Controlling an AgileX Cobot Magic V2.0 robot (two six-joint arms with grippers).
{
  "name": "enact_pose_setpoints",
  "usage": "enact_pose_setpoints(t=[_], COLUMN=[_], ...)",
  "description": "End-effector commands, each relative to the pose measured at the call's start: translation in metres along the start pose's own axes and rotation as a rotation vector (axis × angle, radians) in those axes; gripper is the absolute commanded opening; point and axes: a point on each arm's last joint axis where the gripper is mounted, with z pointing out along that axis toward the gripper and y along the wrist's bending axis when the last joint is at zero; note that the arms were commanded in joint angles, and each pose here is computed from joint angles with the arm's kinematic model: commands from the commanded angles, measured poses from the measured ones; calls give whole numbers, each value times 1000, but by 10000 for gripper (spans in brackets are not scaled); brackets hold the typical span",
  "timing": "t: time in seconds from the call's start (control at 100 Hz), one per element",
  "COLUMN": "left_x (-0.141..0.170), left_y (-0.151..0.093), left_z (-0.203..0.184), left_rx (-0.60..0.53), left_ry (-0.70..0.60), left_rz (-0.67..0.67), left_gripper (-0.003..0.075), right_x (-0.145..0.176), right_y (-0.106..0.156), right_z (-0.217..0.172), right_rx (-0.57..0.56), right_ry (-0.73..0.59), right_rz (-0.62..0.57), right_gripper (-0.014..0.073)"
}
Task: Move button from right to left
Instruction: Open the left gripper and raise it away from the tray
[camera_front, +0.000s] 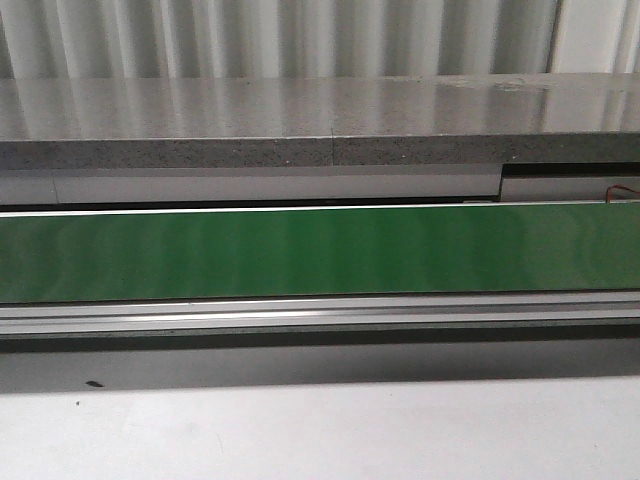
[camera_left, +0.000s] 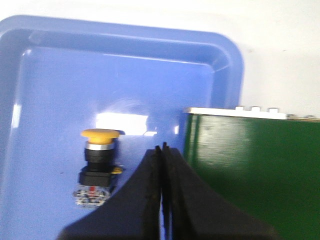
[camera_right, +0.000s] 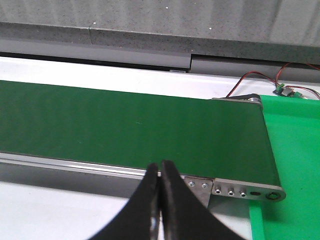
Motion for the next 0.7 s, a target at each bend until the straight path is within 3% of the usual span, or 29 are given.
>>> enact_pose_setpoints(t=[0.0,0.31,0.69], left_x=[-2,50,136], left_y=[-21,-80,-103], left_z=[-37,-72,-117], left_rx=[23,134,197], left_ry=[-167,-350,-569], left_rz=[-5,57,133], left_gripper=[-21,-21,-20], right_x=[-15,-15,-15], right_y=[0,0,0], right_z=[-3,-3,-3], right_rx=[5,5,5], right_ry=[-99,-98,-98], right_rz=[-13,-13,-13], right_gripper=[-68,-68,-68])
